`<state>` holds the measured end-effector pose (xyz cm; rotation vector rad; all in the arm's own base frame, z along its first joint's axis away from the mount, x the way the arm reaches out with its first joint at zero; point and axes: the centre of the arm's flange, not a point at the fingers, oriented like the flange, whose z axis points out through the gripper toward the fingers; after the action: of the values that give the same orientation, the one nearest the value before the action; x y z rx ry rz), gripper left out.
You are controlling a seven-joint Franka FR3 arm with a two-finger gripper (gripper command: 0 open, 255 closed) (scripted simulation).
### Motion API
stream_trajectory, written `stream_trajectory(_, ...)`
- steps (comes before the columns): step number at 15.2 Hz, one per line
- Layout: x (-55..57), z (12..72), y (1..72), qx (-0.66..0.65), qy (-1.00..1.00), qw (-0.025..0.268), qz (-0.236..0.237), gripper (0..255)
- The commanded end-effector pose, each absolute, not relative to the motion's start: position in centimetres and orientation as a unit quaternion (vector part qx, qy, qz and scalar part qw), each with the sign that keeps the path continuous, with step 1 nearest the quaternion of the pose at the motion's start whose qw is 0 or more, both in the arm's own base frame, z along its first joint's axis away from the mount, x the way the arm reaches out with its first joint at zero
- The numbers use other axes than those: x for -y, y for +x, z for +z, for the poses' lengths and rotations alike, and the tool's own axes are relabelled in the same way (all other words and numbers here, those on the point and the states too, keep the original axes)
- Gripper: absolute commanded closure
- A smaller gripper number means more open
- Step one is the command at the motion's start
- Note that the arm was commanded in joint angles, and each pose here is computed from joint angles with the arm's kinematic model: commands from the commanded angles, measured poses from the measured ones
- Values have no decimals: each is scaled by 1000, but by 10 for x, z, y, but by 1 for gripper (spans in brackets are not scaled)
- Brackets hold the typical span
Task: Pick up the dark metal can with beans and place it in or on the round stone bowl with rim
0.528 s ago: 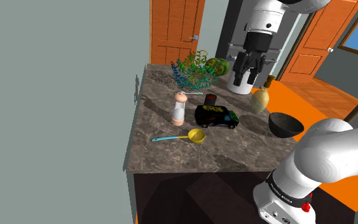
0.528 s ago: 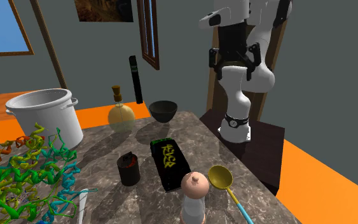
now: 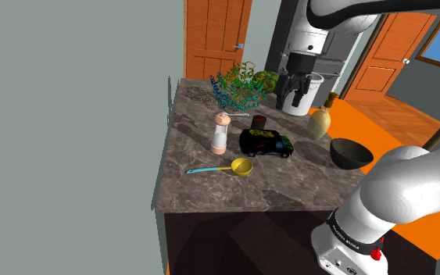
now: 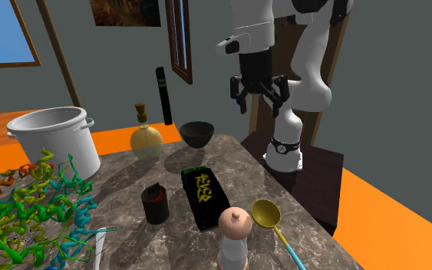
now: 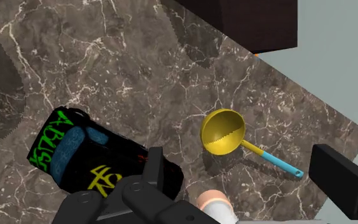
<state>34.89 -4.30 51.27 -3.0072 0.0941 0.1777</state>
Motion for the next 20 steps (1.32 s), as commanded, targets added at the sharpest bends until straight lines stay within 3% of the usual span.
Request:
stream_trajectory(1, 55, 497, 364, -32, -996, 59, 55, 0)
stream_trajectory(20, 182, 366, 515, -45, -999, 16, 23, 0)
